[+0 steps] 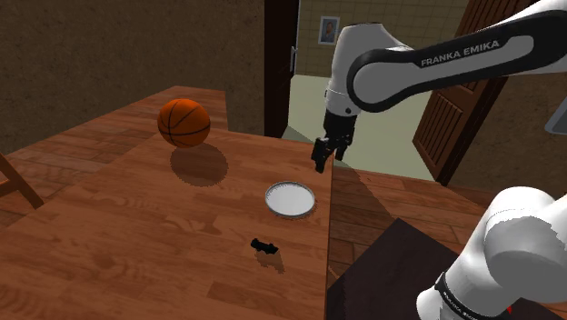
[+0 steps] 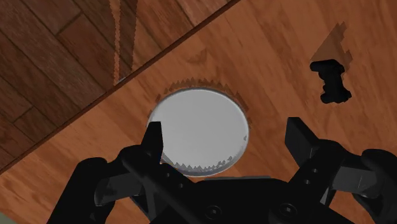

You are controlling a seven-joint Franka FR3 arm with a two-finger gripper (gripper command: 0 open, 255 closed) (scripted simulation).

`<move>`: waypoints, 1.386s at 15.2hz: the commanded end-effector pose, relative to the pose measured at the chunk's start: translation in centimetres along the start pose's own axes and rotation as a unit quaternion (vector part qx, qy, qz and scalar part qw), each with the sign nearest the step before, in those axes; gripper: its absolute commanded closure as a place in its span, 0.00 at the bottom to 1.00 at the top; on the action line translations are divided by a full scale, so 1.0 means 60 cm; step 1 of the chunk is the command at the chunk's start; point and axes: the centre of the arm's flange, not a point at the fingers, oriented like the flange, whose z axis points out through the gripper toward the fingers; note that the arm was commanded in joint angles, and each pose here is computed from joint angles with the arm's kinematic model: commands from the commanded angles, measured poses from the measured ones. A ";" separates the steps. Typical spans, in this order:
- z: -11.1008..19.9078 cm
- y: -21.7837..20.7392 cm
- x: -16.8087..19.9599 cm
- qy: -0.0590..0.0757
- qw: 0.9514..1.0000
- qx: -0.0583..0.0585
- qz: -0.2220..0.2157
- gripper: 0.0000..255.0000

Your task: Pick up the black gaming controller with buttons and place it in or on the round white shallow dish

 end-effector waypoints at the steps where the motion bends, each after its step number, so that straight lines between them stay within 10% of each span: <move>1: 0.032 -0.029 0.014 -0.001 1.000 0.005 -0.010 0.00; 21: 0.321 -0.303 0.121 -0.015 0.993 0.048 -0.106 0.00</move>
